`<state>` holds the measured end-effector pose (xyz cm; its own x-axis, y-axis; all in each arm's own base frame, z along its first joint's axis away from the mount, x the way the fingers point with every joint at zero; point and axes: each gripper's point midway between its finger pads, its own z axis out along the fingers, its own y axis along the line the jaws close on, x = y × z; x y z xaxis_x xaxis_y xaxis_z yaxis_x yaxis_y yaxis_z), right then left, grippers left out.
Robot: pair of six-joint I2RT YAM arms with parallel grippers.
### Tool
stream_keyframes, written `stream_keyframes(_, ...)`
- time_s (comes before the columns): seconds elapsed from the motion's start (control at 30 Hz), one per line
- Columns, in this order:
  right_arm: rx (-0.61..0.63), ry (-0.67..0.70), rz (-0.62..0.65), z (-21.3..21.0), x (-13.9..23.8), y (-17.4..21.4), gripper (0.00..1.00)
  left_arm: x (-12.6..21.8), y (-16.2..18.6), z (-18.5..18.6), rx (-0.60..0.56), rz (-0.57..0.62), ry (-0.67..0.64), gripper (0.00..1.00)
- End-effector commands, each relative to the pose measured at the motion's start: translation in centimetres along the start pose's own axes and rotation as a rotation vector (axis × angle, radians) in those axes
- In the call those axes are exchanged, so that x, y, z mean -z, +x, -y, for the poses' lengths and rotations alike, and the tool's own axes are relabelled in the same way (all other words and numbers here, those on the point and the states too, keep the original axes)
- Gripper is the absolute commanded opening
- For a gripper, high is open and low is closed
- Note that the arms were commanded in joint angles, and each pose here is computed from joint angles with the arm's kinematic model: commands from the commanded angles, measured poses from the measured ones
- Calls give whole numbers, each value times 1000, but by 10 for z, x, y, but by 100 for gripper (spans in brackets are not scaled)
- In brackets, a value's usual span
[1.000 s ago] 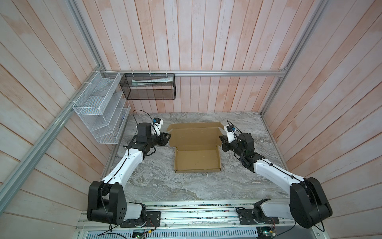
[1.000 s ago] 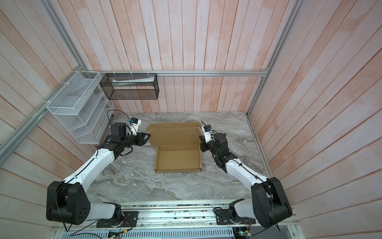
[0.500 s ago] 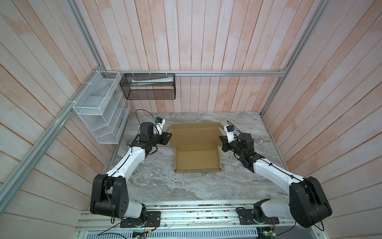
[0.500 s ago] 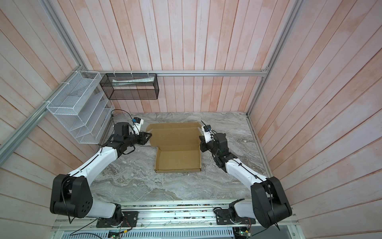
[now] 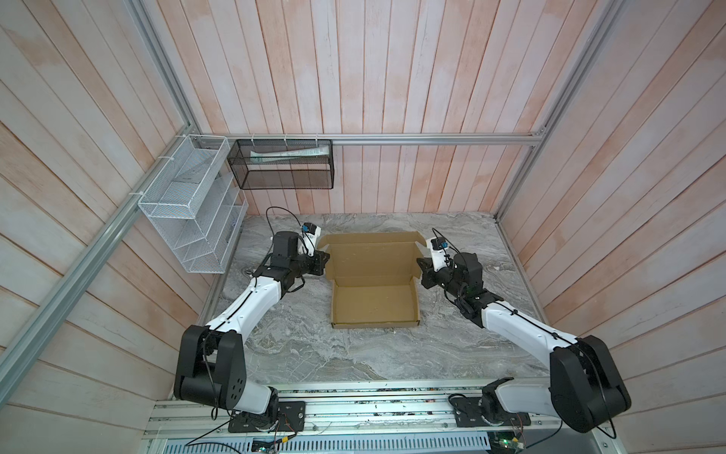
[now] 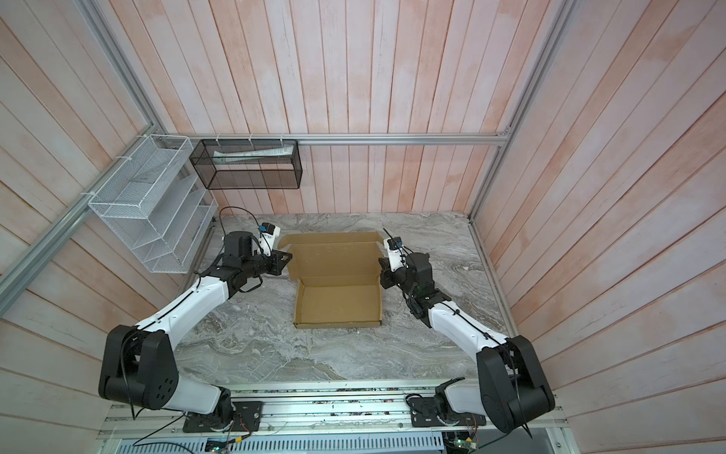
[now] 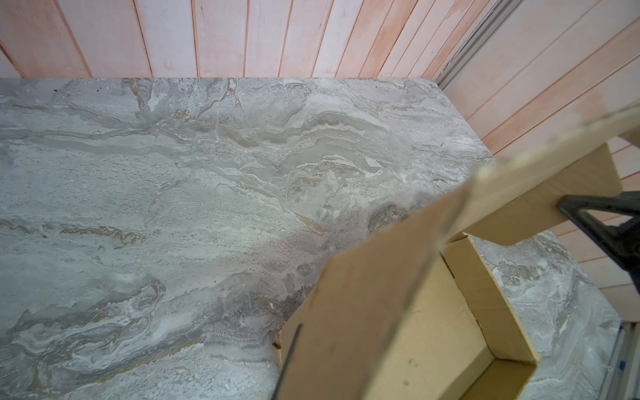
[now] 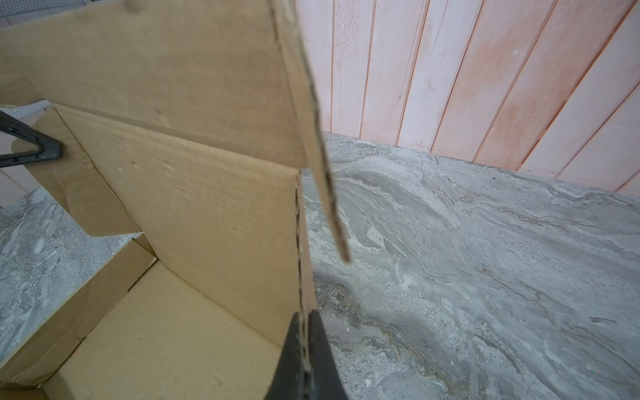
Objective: Fold the paper box
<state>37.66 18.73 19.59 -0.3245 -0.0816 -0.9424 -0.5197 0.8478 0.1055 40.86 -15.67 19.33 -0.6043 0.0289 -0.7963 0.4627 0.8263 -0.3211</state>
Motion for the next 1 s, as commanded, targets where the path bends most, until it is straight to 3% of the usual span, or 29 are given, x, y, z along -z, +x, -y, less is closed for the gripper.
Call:
stream_keyframes(0.0, -11, -8, 29, -4, -1, -9, 2, -3, -12, 4, -17, 25, -1, 8)
stream_keyframes(0.27, -14, 17, 21, 1, -3, -8, 5, -4, -11, 3, -45, 25, -34, 0)
stream_keyframes(0.67, 30, 61, 23, 8, -5, -22, 17, -3, -14, 3, -106, 14, -40, 0)
stream_keyframes(0.97, 42, 51, 12, 7, -10, -25, 18, -4, -15, 3, -109, 15, -38, 0)
